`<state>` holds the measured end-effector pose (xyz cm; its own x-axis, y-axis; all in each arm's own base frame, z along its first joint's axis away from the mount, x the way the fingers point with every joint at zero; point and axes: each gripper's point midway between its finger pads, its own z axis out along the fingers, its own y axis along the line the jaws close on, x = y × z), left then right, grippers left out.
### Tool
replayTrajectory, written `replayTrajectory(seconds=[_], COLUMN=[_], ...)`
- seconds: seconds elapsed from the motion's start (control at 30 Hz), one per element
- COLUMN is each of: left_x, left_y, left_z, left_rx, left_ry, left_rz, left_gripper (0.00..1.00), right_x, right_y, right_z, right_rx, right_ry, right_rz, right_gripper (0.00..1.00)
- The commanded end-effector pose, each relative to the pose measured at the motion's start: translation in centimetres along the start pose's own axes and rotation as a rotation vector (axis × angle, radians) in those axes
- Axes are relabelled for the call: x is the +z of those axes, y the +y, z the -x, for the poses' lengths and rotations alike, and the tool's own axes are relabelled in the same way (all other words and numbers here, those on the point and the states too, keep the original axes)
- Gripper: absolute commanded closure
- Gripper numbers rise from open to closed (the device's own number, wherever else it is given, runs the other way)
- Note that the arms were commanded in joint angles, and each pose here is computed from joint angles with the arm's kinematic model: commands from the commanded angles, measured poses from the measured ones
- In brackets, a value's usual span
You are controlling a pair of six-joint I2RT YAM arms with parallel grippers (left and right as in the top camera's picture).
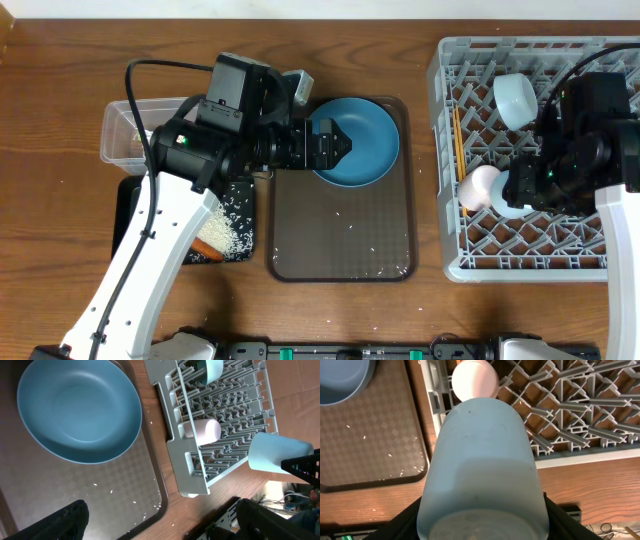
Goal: Sort waste into correct bins and load items into the dishwasher rack
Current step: 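Carry the light-blue cup with the right gripper into the dish rack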
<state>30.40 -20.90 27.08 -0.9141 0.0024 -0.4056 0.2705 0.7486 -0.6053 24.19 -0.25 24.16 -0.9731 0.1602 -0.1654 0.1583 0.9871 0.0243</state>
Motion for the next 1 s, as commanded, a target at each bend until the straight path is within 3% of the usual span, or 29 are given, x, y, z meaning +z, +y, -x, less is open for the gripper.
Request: replayTrajectory(seconds=[0.0,0.57,0.97], left_x=[-0.1,-0.1,-0.1], left_y=[0.2,0.2,0.2], left_z=[0.1,0.1,0.1], left_rx=[0.007,0.007,0.007], left_ry=[-0.006,-0.006,-0.006], left_rz=[0.012,0.012,0.012], left_gripper=[0.04,0.04,0.03], right_x=[-0.4,-0.1,4.6], right_y=[-0.6,-2.7,-4.4], right_z=[-0.1,-1.8,-0.8], right_rx=[0.048,0.135,0.205], right_ry=[-0.005,0.056,0.054], right_rz=[-0.02,-0.144,-0.167], right_gripper=[0.69,0.71,0.72])
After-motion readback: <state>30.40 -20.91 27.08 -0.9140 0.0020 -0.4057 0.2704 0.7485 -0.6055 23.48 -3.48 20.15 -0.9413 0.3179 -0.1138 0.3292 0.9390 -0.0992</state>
